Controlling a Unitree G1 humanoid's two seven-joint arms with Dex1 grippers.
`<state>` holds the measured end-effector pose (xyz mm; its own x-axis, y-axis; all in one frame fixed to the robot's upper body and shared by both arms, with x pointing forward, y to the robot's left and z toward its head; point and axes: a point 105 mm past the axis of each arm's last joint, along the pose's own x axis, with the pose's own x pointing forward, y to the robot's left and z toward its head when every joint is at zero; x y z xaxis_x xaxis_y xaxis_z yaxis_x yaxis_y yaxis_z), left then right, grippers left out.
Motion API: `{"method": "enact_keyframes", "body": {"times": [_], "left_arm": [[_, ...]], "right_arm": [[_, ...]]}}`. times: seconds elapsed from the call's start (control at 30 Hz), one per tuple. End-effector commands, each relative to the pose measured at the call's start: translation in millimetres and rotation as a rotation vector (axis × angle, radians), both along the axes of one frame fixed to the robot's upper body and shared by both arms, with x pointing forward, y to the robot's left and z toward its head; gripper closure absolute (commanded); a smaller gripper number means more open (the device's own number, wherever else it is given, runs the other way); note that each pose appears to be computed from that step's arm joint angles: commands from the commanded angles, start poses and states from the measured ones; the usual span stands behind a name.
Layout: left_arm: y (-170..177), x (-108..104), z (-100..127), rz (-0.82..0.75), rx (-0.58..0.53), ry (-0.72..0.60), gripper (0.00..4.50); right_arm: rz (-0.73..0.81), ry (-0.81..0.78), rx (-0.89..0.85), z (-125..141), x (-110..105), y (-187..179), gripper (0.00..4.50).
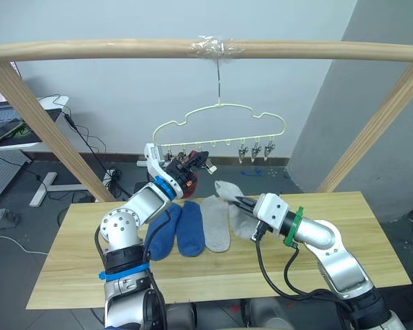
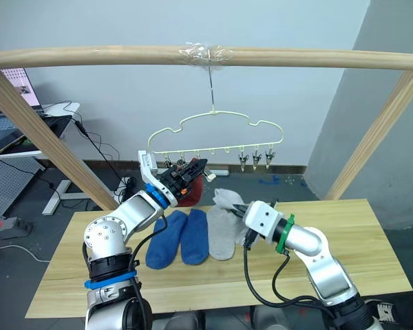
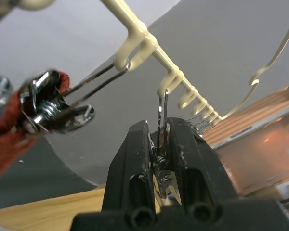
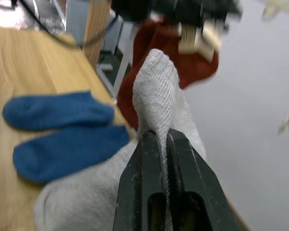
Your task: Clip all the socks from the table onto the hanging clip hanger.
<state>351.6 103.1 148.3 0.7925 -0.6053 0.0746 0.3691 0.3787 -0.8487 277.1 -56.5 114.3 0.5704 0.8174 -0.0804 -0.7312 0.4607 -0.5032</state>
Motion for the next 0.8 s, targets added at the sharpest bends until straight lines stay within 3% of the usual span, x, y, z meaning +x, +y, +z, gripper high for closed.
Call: {"method": "enact_keyframes", "body": {"times": [0.03, 0.33, 0.8], "left_arm": [[0, 0, 8, -0.01, -0.036, -0.004, 4.26], [5, 0, 13, -0.039, -0.141, 0.044, 4.26], [6, 0, 23, -0.04, -0.196, 0.036, 4.26]], "right_arm": [[0.035, -0.12, 0.031, 25, -5, 6, 4.41], [0.068, -0.273, 0.028, 45, -14, 4, 4.41], [0.075, -0.256, 0.037, 40, -8, 8, 4.41]]}}
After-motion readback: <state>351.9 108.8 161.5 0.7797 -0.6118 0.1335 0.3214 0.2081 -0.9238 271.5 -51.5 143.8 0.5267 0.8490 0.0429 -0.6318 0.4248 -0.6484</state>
